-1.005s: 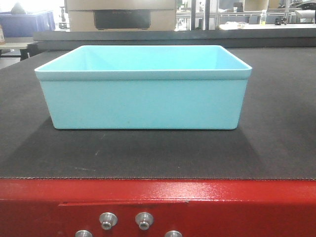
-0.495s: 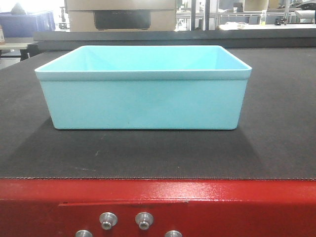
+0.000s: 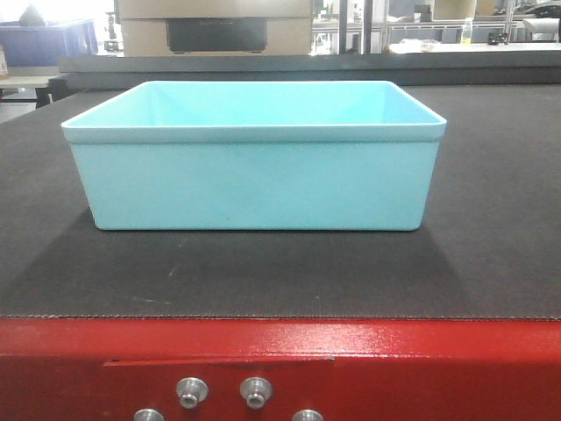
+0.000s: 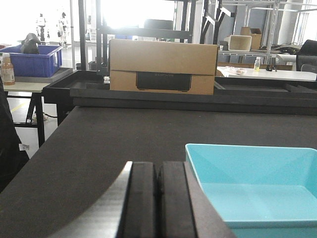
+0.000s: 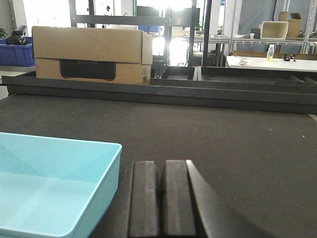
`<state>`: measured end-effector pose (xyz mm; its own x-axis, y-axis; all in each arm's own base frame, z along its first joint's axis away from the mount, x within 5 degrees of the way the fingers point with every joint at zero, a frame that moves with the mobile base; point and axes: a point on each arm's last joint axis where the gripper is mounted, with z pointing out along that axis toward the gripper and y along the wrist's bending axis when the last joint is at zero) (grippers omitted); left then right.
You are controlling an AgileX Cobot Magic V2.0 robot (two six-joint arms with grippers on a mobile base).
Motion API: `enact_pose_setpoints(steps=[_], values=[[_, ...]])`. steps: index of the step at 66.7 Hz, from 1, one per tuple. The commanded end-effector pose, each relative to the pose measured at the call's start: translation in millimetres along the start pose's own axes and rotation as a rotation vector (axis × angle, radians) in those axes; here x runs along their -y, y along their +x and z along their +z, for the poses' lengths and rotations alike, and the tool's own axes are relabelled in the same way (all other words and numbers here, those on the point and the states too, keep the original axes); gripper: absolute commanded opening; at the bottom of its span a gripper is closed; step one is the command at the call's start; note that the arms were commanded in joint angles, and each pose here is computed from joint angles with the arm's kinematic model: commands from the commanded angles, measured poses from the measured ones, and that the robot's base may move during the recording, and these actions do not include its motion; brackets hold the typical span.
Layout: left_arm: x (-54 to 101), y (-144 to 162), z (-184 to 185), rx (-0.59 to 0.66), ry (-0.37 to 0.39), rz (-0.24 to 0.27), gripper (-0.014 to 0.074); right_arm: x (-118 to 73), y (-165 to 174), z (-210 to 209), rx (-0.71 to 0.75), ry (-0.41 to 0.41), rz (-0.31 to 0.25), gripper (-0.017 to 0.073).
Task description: Fetch blue bin and place on conveyor start
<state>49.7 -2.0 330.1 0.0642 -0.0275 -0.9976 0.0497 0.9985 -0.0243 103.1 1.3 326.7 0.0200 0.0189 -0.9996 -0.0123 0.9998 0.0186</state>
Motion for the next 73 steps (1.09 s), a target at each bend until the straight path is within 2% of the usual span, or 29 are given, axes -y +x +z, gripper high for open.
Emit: enact_pose_setpoints(steps=[1, 17, 23, 29, 32, 46, 52, 55, 58, 73], values=[[0.2, -1, -1, 0.024, 0.004, -0.007, -0.0111, 0.2, -2, -1, 0.029, 0.002, -0.017, -0.0162], [0.3, -1, -1, 0.023, 0.004, -0.010, -0.0111, 0.2, -2, -1, 0.029, 0.002, -0.017, -0.0162], [-1.6, 4, -5, 0.029, -0.034, -0.003, -0.0111, 0.2, -2, -1, 0.029, 0.002, -0.017, -0.0162], [-3.1, 20, -9, 0.024, -0.067, 0.060, -0.0111, 0.2, -2, -1, 0.029, 0.002, -0.017, -0.0162], [-3.6, 33, -9, 0.010, -0.075, 0.071, -0.0111, 0.2, -2, -1, 0.029, 0.002, -0.017, -0.0162], [-6.1, 100, -4, -0.007, -0.077, 0.072, -0.0111, 0.2, -2, -1, 0.029, 0.002, -0.017, -0.0162], [-6.8, 117, -2, 0.003, -0.077, 0.073, -0.0111, 0.2, -2, -1, 0.029, 0.002, -0.017, -0.0162], [-6.7, 115, -1, 0.044, -0.077, 0.074, -0.0111, 0.2, -2, -1, 0.029, 0.002, -0.017, -0.0162], [-6.8, 120, -1, -0.008, -0.077, 0.072, -0.0111, 0.2, -2, -1, 0.029, 0.002, -0.017, -0.0162], [-6.8, 119, -1, -0.006, -0.077, 0.072, -0.0111, 0.2, -2, -1, 0.029, 0.002, -0.017, -0.0162]])
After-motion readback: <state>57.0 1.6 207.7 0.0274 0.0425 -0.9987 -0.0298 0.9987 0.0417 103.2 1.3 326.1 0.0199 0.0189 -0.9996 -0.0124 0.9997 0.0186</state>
